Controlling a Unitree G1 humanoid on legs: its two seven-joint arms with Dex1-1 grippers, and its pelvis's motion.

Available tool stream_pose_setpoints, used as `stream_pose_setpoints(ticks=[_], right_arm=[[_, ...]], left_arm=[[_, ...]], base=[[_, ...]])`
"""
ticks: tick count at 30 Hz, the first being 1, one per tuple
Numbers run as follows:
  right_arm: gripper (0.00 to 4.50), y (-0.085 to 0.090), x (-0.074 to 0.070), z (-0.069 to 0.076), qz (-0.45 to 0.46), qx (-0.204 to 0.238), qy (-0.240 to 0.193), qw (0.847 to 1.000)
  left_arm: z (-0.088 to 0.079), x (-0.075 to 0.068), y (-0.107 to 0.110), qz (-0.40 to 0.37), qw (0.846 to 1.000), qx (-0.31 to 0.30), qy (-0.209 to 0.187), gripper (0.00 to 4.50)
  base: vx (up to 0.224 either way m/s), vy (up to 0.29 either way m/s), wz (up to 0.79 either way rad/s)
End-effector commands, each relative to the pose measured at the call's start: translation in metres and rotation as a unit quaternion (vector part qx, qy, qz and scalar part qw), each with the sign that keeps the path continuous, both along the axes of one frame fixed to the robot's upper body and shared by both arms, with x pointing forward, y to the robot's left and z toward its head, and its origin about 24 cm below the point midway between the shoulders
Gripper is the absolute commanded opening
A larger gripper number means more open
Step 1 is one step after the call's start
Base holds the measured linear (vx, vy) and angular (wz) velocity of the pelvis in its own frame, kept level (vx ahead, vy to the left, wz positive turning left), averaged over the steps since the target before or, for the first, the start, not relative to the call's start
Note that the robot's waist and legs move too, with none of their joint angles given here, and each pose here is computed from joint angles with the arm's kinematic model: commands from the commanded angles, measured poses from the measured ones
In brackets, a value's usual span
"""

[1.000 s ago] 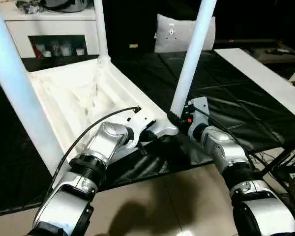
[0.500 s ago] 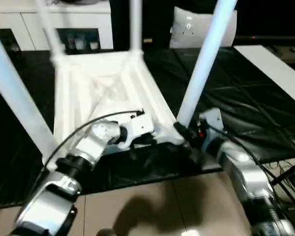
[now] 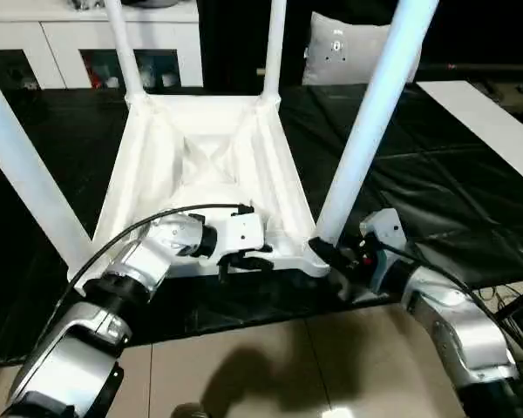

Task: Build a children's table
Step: Rotate leg to tighten

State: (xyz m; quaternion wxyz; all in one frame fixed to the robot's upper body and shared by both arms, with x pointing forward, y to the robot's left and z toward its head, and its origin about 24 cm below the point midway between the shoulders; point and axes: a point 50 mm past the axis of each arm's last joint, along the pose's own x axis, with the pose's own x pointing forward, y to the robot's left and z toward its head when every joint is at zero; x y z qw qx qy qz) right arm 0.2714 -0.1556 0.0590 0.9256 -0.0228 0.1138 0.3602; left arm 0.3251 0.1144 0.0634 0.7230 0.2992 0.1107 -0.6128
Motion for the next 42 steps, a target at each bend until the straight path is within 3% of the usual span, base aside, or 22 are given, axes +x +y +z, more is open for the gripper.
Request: stream_pose_setpoints(ticks=[1, 4, 5, 11, 18, 28, 42], right_arm=[[2.58, -0.006, -0.005, 0.012, 0.014, -0.008, -0.016, 1.000], [2.58, -0.011, -0.011, 0.013, 0.017, -0.026, -0.014, 0.999], [2.58, -0.015, -0.012, 0.014, 0.003, -0.009, -0.015, 1.000], [2.58, -0.008, 0.001, 0.011, -0.030, 0.009, -0.024, 0.999], [2.58, 0.003, 0.010, 0.005, -0.048, 0.002, -0.025, 0.999], [2.58, 0.020, 0.038, 0.002, -0.051, 0.006, -0.038, 0.998], [2.58, 0.020, 0.051, -0.005, -0.039, 0.011, -0.035, 0.999]], left_arm=[[0.014, 0.004, 0.010, 0.039, 0.998, -0.041, -0.018, 1.62], [0.019, -0.001, 0.011, 0.056, 0.994, -0.091, -0.007, 1.84], [0.018, -0.007, 0.011, 0.061, 0.992, -0.107, -0.001, 2.05], [0.005, -0.008, 0.016, 0.093, 0.994, -0.062, -0.019, 2.41], [0.013, -0.009, 0.009, 0.089, 0.993, -0.071, -0.016, 2.90], [0.014, -0.006, 0.004, 0.129, 0.989, -0.074, -0.015, 3.60], [0.013, -0.014, 0.001, 0.157, 0.983, -0.100, 0.004, 4.49]], base=[[0.000, 0.000, 0.00], [0.000, 0.000, 0.00], [0.000, 0.000, 0.00], [0.000, 0.000, 0.00], [0.000, 0.000, 0.00], [0.000, 0.000, 0.00], [0.000, 0.000, 0.00]])
